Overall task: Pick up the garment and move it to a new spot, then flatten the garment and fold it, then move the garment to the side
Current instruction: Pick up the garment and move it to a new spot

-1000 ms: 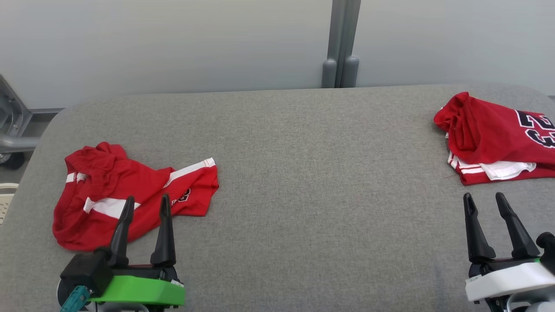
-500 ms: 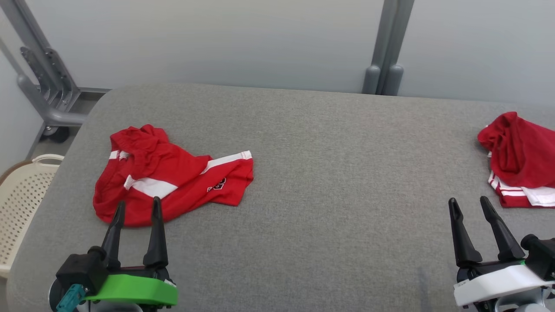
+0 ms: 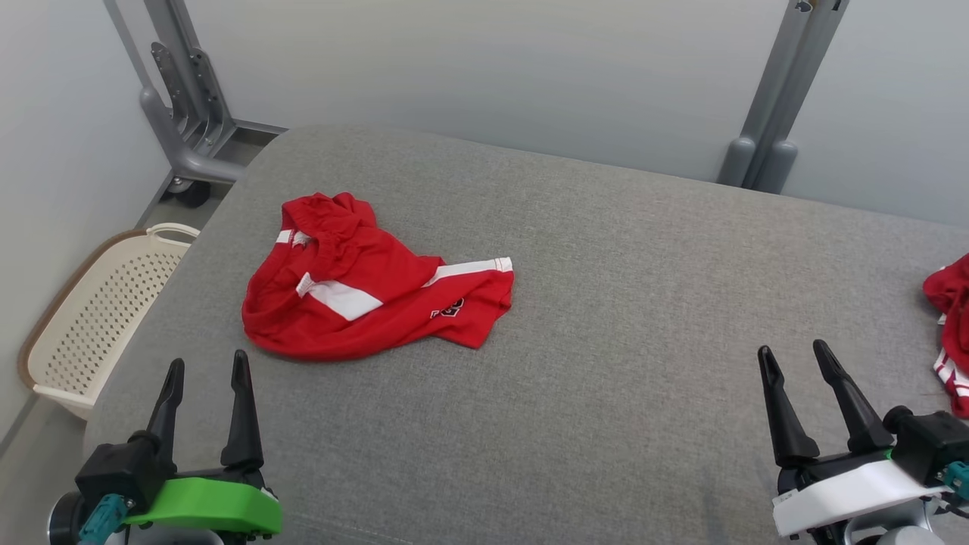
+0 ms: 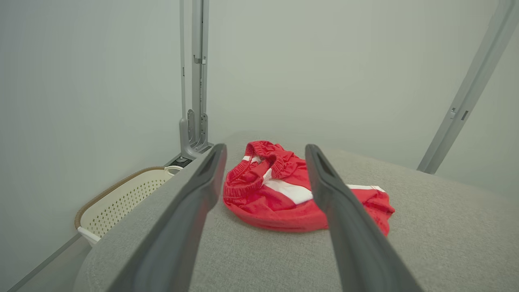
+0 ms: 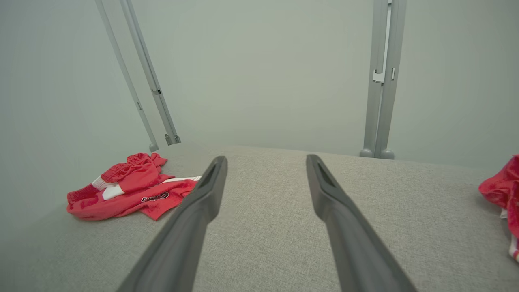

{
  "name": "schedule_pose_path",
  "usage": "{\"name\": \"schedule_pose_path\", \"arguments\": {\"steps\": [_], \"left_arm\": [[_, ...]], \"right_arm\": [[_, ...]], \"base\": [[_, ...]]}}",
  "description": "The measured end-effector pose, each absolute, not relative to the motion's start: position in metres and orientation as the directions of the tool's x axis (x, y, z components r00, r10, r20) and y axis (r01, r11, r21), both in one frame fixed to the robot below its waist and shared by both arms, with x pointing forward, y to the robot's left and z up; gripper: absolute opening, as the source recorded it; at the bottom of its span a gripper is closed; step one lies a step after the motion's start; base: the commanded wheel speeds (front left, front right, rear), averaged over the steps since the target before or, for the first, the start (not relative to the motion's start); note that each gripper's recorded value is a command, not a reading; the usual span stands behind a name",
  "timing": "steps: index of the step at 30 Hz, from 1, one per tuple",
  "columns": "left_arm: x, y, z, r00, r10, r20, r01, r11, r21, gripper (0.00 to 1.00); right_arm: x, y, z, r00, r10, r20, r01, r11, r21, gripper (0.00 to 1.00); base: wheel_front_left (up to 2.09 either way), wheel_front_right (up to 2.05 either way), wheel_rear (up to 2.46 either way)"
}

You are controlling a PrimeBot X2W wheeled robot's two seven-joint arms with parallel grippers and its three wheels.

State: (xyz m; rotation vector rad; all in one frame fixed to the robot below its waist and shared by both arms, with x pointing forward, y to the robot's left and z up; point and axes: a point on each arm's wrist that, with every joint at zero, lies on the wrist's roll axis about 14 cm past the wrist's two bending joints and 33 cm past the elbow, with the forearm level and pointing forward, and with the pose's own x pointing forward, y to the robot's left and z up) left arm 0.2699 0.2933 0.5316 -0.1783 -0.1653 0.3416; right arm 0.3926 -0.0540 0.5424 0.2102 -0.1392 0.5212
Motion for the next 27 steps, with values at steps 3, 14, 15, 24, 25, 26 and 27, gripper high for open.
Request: {"name": "schedule_pose_path", "arguments": {"steps": [3,14,15,24,25,26,27], "left_arm": [[0.267,0.298,0.529,0.928,0.354,0.116,-0.329,0.925,-0.190,1.00],[0.330,0.314,0.542,0.967,0.253,0.003,-0.250,0.956,-0.153,1.00],[0.339,0.316,0.539,0.972,0.234,-0.032,-0.237,0.960,-0.150,1.00],[0.409,0.330,0.513,0.953,0.119,-0.279,-0.179,0.963,-0.200,1.00],[0.416,0.330,0.510,0.946,0.107,-0.307,-0.175,0.964,-0.201,1.00],[0.422,0.329,0.505,0.936,0.091,-0.340,-0.167,0.965,-0.201,1.00],[0.427,0.324,0.501,0.927,0.065,-0.370,-0.145,0.971,-0.192,1.00]], "right_arm": [[0.392,-0.047,0.542,0.850,0.494,0.184,-0.522,0.838,0.161,1.00],[0.403,-0.048,0.545,0.848,0.490,0.203,-0.523,0.836,0.165,1.00],[0.405,-0.048,0.546,0.849,0.486,0.207,-0.520,0.837,0.168,1.00],[0.424,-0.068,0.538,0.881,0.428,0.201,-0.464,0.865,0.191,1.00],[0.426,-0.071,0.536,0.886,0.420,0.198,-0.455,0.869,0.194,1.00],[0.428,-0.073,0.534,0.890,0.413,0.194,-0.448,0.872,0.197,1.00],[0.430,-0.076,0.532,0.894,0.406,0.191,-0.440,0.876,0.199,1.00]], "base": [[0.00,0.00,0.00],[0.00,0.00,0.00],[0.00,0.00,0.00],[0.00,0.00,0.00],[0.00,0.00,0.00],[0.00,0.00,0.00],[0.00,0.00,0.00]]}}
